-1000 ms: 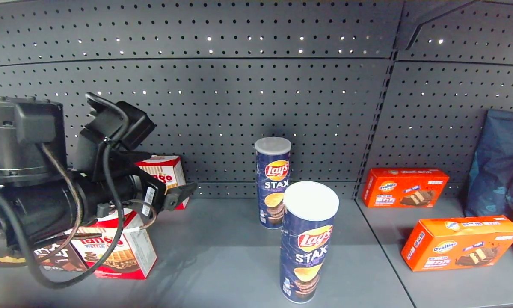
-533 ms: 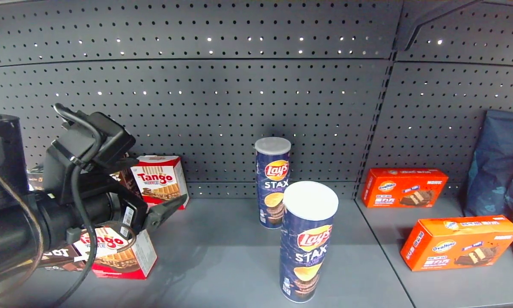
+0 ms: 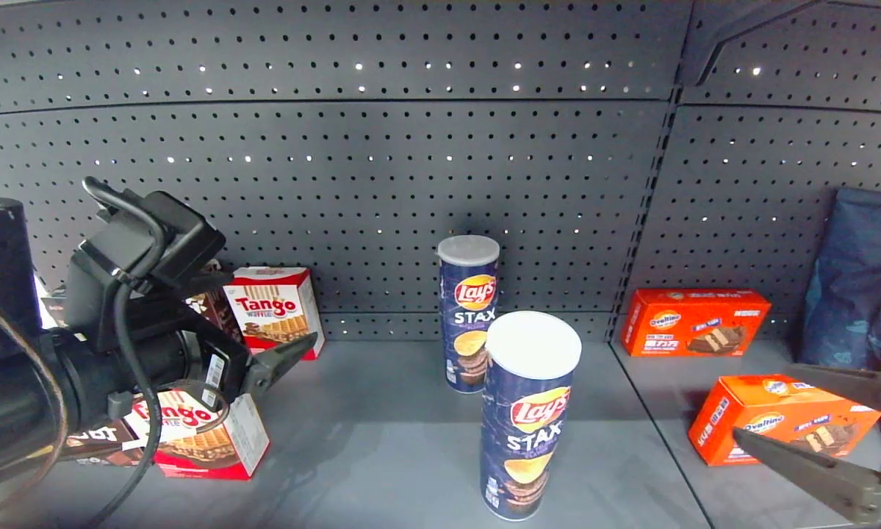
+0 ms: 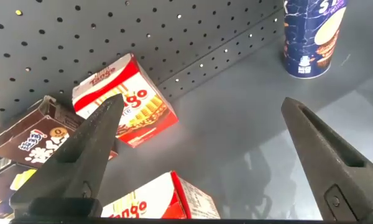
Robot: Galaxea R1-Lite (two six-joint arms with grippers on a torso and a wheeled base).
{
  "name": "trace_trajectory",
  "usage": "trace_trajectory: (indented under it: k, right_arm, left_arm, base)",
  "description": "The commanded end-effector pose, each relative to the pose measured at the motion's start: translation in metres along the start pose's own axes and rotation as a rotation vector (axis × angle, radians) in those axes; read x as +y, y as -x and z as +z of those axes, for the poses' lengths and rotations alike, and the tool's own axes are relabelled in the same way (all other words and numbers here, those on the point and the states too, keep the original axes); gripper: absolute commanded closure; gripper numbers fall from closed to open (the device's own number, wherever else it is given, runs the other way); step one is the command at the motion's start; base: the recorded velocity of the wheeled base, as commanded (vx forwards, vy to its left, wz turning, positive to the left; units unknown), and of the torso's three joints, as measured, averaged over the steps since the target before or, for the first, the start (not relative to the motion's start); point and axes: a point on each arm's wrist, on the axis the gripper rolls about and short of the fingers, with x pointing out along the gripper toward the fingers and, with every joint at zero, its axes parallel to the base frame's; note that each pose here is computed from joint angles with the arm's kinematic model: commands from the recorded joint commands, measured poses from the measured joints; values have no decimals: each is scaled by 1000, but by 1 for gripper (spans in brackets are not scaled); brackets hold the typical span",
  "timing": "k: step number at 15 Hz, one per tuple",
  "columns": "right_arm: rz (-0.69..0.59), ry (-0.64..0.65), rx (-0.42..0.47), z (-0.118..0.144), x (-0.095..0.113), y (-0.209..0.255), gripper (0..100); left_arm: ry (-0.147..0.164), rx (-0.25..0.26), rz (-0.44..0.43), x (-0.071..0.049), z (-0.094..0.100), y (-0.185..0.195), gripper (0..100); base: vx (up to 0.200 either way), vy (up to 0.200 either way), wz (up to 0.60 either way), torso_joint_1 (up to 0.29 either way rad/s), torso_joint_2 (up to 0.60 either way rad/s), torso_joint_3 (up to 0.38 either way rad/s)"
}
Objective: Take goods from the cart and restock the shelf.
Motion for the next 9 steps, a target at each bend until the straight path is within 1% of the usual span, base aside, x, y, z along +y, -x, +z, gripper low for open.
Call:
trace_trajectory:
  k: [1, 3, 4, 7, 9]
  right_arm:
    - [87, 10, 147, -7, 14, -49, 0]
    - [103, 14, 187, -11, 18, -59, 0]
    - [107, 15, 213, -12, 19, -69, 0]
    - [110, 13, 240, -8, 20, -88, 0]
    - [117, 15, 271, -12, 22, -98, 0]
  left_arm:
    - [2, 4, 1, 0, 0, -1, 0]
    - [2, -4, 7, 2, 2, -1, 0]
    - [4, -25, 12, 3, 5, -2, 0]
    - [4, -24, 13, 3, 4, -3, 0]
    - [4, -26, 14, 3, 5, -3, 0]
  base:
    - [0, 0, 0, 0, 0, 0]
    - [0, 0, 0, 0, 0, 0]
    - [0, 0, 0, 0, 0, 0]
    - [0, 0, 0, 0, 0, 0]
    - [0, 0, 0, 0, 0, 0]
